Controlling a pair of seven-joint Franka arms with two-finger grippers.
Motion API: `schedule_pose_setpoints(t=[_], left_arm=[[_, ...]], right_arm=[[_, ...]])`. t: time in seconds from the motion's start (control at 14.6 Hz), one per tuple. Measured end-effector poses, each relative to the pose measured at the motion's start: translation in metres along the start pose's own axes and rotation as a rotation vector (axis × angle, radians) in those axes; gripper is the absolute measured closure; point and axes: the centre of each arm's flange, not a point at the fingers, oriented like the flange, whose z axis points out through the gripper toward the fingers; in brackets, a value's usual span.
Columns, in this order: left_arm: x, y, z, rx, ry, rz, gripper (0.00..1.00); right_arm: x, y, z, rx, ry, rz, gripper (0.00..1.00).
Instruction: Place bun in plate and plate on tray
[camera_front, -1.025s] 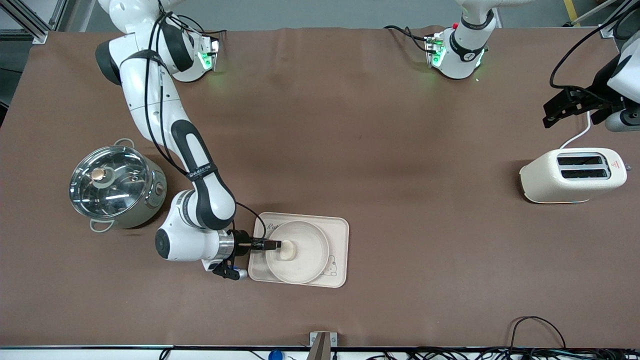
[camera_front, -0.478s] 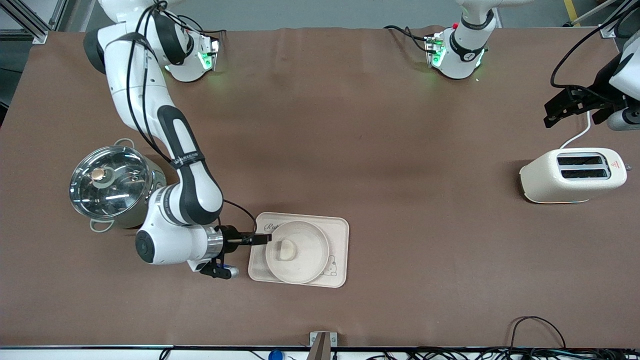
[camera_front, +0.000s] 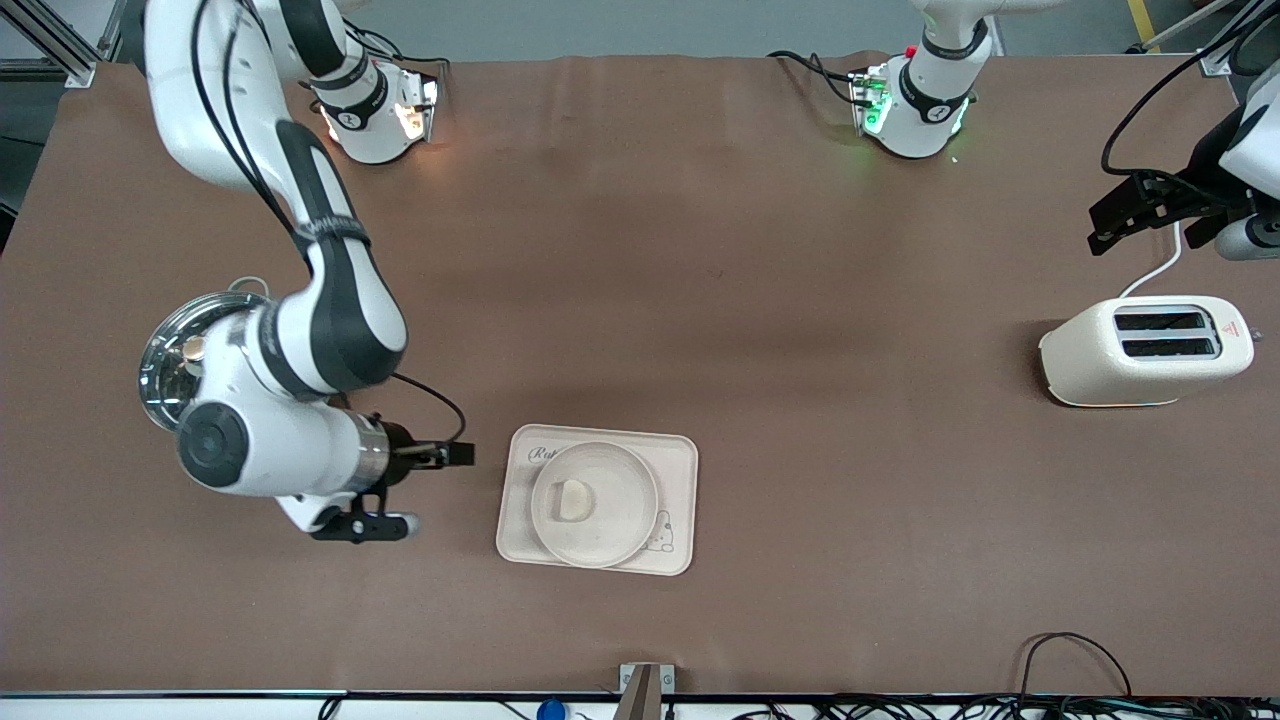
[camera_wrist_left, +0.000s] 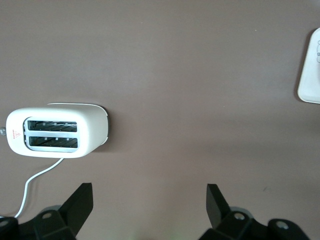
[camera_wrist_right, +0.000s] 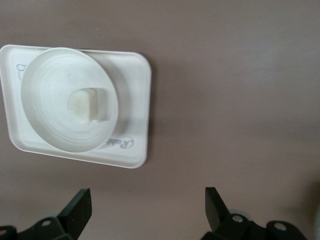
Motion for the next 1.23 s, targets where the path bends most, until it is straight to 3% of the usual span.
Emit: schedule_pose_setpoints(t=[0.27,0.48,0.75,1.02,1.23], left_arm=[[0.000,0.003,0.000,-0.005,0.000,0.005,0.00],[-0.001,0.008,0.000,-0.005,-0.001,0.014,0.00],[-0.002,0.012,-0.001,-0.005,0.001,0.022,0.00],[-0.002,0.013,-0.002,-0.006,0.002,0.024,0.00],[-0.003,0.017,-0.007,-0.007,0.014,0.031,0.00]], right_arm=[[-0.037,0.016,-0.109,-0.141,0.108,-0.007,0.00],[-0.064,0.050,-0.182,-0.147,0.185,0.039,0.00],[-0.117,0.101,-0.249,-0.141,0.140,0.121,0.00],[-0.173,0.140,-0.307,-0.139,0.175,0.186,0.00],[-0.198,0.178,-0.317,-0.135,0.183,0.195,0.00]])
